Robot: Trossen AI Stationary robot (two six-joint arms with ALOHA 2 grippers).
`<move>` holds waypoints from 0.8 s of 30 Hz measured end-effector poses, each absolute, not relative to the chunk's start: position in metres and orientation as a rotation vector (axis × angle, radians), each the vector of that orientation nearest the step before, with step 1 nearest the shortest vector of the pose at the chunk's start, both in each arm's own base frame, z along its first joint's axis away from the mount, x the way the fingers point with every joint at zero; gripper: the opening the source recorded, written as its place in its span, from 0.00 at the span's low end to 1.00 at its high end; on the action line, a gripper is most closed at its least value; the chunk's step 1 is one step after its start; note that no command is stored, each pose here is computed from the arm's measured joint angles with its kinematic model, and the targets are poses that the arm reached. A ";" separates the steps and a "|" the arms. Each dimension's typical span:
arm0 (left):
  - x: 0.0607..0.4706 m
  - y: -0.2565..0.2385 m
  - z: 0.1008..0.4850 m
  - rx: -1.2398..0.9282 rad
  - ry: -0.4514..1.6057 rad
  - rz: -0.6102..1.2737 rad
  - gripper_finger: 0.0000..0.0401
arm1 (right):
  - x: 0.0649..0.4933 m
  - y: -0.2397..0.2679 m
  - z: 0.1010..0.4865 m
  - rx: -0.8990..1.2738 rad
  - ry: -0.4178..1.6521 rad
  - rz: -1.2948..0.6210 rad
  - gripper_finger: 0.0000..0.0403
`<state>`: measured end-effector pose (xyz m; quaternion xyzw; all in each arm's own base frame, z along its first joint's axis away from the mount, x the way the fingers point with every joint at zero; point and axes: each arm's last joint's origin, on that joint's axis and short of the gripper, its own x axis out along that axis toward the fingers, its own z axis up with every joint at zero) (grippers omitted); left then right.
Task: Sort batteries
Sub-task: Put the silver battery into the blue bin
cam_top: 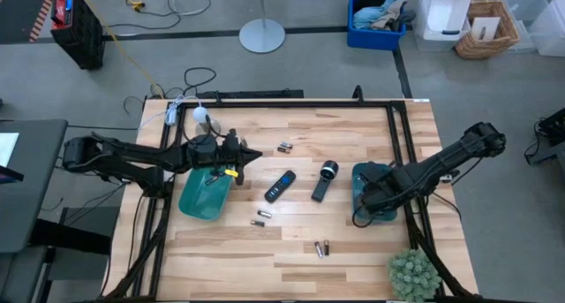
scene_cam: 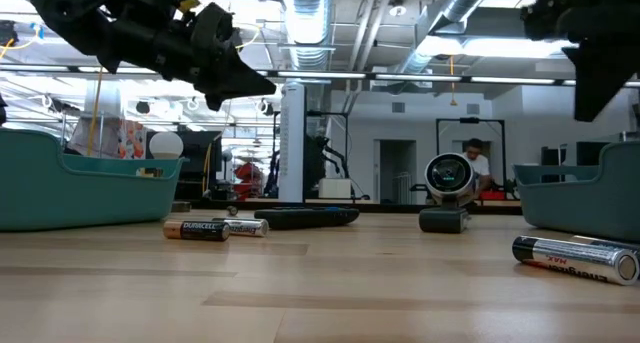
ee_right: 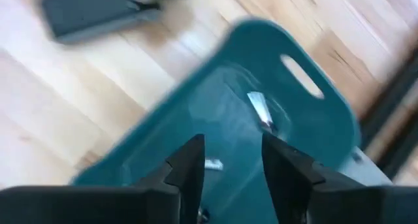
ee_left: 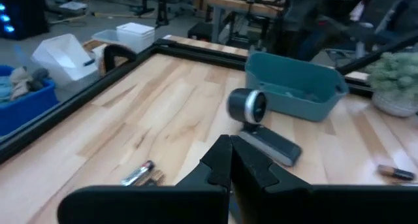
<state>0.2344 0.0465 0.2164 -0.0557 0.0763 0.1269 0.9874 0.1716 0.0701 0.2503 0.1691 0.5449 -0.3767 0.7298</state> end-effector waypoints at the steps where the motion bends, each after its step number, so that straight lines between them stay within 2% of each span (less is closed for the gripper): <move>1: 0.234 0.049 0.216 -0.117 0.152 0.268 0.00 | 0.174 0.069 0.251 0.366 1.173 -0.813 0.42; 13: 0.234 0.073 0.222 -0.188 0.265 0.337 0.00 | 0.227 0.073 0.268 0.149 0.799 -0.432 0.41; 18: 0.245 0.082 0.226 -0.153 0.359 0.335 0.00 | 0.235 0.070 0.273 0.113 0.740 -0.393 0.41; 24: 0.278 0.098 0.215 -0.086 0.521 0.319 0.04 | 0.237 0.071 0.269 0.101 0.758 -0.397 0.41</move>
